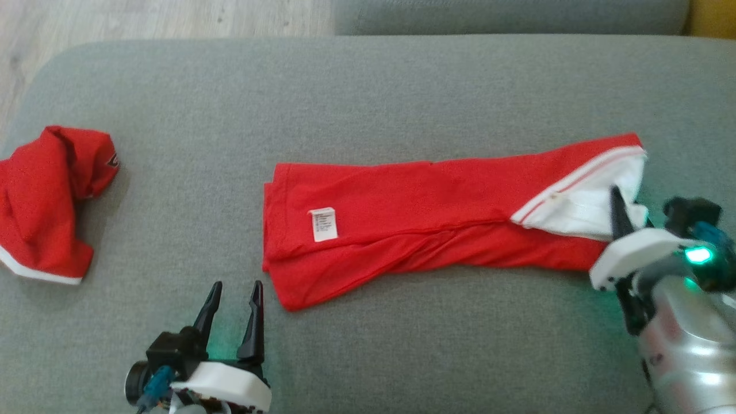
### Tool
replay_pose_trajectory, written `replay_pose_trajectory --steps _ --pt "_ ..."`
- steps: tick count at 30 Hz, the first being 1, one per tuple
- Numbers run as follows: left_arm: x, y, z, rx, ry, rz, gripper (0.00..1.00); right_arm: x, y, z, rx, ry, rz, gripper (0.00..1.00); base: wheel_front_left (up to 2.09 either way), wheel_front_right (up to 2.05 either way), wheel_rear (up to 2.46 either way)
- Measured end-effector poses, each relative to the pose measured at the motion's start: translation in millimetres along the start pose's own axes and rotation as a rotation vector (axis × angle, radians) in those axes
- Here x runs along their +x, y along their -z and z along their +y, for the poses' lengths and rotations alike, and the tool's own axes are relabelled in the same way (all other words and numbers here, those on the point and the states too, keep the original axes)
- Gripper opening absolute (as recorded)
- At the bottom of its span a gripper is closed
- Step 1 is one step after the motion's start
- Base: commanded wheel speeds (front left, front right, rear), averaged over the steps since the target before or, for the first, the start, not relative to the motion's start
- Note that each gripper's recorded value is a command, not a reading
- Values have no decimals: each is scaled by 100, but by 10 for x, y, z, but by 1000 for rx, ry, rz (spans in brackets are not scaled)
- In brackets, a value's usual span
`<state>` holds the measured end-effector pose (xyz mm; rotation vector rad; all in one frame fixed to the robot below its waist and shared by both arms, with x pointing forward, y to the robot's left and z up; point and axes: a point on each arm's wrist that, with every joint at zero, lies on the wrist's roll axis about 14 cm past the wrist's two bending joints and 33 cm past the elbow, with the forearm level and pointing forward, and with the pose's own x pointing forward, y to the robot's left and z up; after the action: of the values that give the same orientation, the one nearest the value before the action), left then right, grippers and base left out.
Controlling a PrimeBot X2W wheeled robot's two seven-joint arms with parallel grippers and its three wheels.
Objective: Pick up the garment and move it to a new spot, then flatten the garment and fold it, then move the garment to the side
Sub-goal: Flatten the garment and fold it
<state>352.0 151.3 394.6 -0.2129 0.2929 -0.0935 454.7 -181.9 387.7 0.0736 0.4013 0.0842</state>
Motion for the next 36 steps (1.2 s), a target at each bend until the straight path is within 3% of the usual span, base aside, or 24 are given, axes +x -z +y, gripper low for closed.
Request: replay_pose_trajectory --steps 6,9,17,30,31,32,36 --pt "-33 -52 -73 -7 20 -19 100 -33 -725 575 -39 -147 -235 0 0 0 0" --pt "-96 -23 -87 -18 21 -16 100 -94 -869 986 -31 -252 -292 0 0 0 0" --pt "-317 54 25 -47 -29 -12 100 -332 -560 2037 -8 -548 -218 0 0 0 0" --pt "-723 145 351 -98 -174 -22 100 -444 -335 3112 -71 -843 -105 0 0 0 0" --pt "-748 152 371 -100 -184 -22 100 -457 -310 3168 -71 -859 -94 46 0 0 0" --pt "-768 161 384 -101 -191 -21 100 -467 -289 3216 -71 -872 -85 100 0 0 0" --pt "-804 169 430 -111 -211 -22 100 -477 -268 3292 -50 -891 -67 100 0 0 0"
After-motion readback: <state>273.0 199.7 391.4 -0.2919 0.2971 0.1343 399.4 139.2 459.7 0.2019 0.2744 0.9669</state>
